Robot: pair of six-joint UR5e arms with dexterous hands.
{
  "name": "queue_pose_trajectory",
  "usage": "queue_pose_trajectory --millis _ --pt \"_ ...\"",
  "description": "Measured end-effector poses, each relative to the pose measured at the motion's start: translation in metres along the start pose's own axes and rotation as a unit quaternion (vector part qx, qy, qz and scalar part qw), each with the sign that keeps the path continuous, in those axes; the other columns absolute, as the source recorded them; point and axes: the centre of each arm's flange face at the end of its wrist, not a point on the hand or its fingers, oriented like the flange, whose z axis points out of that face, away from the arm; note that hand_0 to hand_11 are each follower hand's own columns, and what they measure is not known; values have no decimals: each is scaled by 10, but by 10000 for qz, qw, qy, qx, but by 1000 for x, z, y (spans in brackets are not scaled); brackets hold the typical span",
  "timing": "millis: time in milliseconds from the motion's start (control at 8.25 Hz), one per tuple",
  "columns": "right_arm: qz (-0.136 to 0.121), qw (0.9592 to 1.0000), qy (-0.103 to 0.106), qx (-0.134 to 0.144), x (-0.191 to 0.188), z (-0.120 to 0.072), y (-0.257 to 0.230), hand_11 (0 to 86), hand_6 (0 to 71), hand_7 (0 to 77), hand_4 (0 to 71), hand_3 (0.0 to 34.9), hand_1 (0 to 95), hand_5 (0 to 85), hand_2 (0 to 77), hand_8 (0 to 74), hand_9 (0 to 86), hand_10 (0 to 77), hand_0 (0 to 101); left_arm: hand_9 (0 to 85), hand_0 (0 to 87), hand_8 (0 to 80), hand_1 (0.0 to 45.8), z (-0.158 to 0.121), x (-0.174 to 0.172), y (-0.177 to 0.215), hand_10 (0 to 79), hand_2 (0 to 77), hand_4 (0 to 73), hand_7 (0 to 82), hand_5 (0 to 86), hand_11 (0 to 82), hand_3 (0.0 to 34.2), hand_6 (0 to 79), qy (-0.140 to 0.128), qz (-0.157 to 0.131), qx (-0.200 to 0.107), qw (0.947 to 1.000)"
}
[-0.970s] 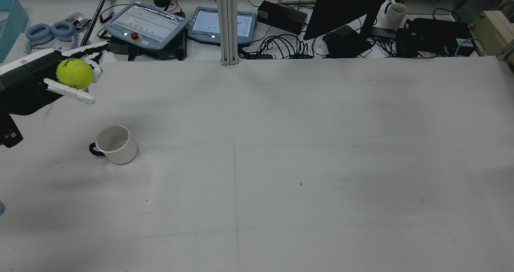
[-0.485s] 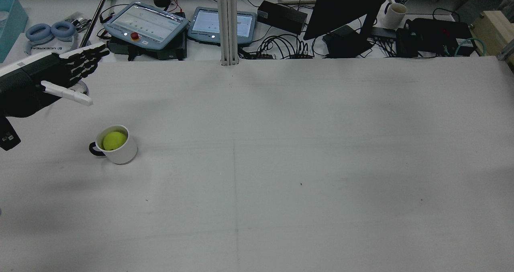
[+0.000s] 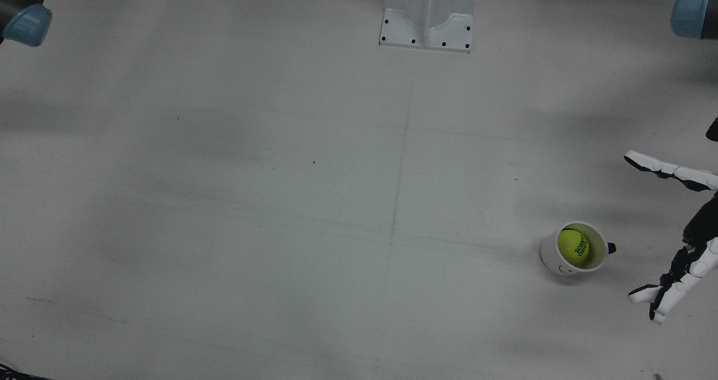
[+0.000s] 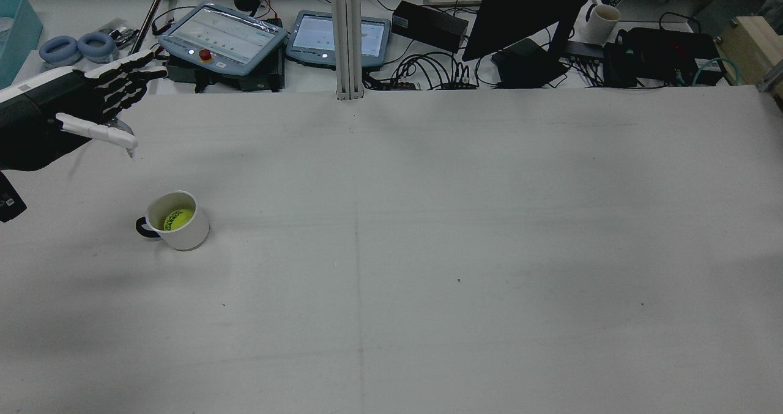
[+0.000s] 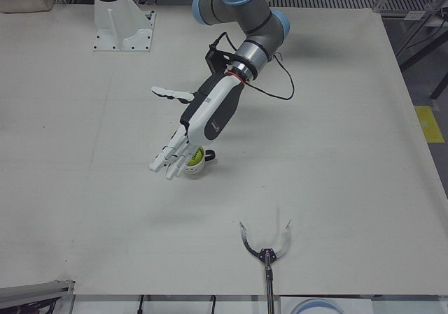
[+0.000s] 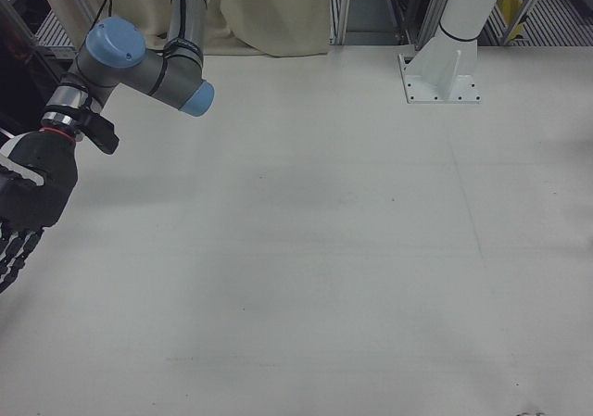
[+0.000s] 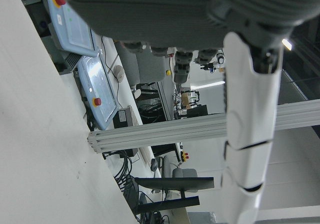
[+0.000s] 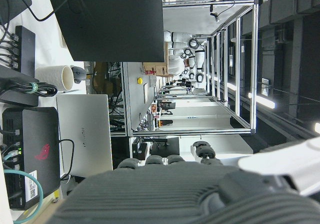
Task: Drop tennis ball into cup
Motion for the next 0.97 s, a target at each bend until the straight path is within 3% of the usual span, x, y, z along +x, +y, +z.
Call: queue_pose_trajectory --millis 121,242,364,485,606,970 --pt "0 10000 0 -2 0 0 0 5 0 0 0 0 5 0 5 0 0 0 0 33 601 0 305 -3 24 2 0 16 49 213 38 11 0 16 199 60 22 9998" --pt "0 10000 0 -2 0 0 0 5 0 0 0 0 5 0 5 0 0 0 0 22 588 0 311 -8 57 -6 0 136 11 147 49 0 0 55 474 162 166 9986" --pt "0 10000 0 -3 0 0 0 5 0 0 0 0 5 0 5 0 0 0 0 16 618 0 305 -20 96 -23 0 27 11 125 49 0 0 0 798 271 410 9956" --pt "0 10000 0 -3 0 0 0 5 0 0 0 0 5 0 5 0 0 0 0 16 731 0 338 -38 135 -44 0 11 11 131 49 0 0 0 1126 361 693 9906" --pt "1 10000 0 -3 0 0 0 5 0 0 0 0 5 0 5 0 0 0 0 16 778 0 344 -56 164 -61 0 11 11 131 65 0 0 0 1392 416 931 9850" --pt "0 10000 0 -3 0 0 0 5 0 0 0 0 5 0 5 0 0 0 0 16 799 0 349 -82 184 -76 0 11 11 131 54 0 0 0 1595 429 1161 9794"
